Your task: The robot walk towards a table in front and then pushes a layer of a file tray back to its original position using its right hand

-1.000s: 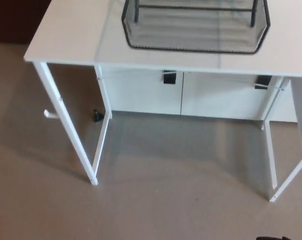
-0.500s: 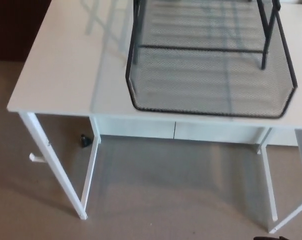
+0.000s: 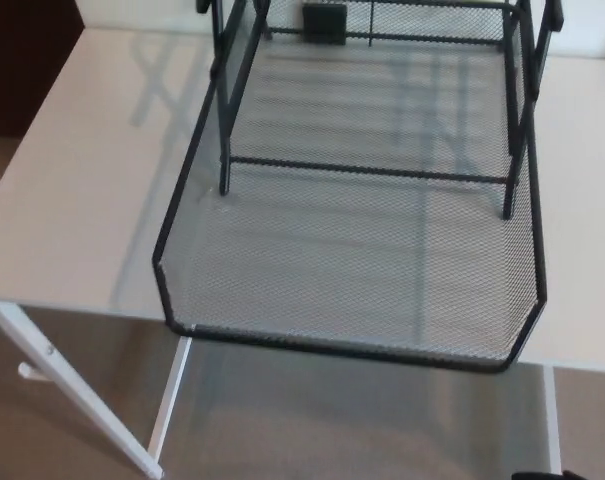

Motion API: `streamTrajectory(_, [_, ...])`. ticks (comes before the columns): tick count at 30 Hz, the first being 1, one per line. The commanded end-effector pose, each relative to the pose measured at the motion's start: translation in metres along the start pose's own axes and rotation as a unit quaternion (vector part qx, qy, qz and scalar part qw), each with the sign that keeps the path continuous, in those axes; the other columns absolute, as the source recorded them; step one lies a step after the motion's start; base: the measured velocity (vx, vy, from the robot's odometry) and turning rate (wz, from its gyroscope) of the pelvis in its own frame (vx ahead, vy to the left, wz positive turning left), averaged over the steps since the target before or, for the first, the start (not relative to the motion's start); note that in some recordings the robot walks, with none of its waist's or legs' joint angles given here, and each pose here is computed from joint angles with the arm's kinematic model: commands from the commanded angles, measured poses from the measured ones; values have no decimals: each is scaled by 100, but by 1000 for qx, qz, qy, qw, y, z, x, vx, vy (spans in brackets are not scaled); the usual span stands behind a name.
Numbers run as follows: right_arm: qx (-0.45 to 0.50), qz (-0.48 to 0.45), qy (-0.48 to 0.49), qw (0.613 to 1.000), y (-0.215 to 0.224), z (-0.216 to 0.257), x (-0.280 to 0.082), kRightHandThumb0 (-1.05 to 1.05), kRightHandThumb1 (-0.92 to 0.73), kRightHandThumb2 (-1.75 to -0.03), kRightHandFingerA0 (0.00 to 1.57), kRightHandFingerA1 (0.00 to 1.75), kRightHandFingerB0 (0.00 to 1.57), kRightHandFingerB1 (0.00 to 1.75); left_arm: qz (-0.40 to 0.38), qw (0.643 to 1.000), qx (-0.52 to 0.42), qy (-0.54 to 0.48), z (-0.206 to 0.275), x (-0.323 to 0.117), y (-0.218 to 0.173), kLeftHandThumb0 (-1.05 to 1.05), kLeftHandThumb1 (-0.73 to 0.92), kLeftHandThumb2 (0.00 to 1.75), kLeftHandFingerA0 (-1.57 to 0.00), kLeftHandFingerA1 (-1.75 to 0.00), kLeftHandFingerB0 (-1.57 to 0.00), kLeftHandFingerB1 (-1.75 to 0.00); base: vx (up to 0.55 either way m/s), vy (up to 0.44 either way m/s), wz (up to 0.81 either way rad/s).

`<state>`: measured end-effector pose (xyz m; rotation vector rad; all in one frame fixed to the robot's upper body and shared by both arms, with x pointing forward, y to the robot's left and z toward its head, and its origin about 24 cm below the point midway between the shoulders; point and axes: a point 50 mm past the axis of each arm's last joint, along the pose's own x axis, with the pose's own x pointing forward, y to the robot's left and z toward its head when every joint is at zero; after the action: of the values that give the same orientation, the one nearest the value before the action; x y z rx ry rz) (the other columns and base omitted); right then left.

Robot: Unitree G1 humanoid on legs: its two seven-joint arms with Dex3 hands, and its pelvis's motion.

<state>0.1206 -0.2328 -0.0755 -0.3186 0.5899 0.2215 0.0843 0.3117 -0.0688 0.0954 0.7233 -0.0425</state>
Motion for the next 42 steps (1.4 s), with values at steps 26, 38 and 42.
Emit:
streamTrajectory(26, [-23, 3, -8, 1000, 4, 7, 2, -6, -41, -85, 46, 63, 26, 54, 9, 999, 40, -9, 13, -2, 8, -16, 51, 55, -69, -44, -45, -38, 69, 5, 4])
streamTrajectory(38, [-46, 25, -30, 998, 19, 12, -24, -10, -40, -85, 48, 64, 27, 55, 7, 999, 41, -12, 13, -5, 10, -17, 51, 55, -70, -44, -45, -38, 12, 156, 0])
streamTrajectory(42, [-40, 27, -28, 998, 18, 10, -31, -9, -40, -85, 48, 64, 27, 55, 5, 999, 36, -12, 12, -4, 11, -16, 52, 55, -68, -43, -45, -38, 23, 102, 13])
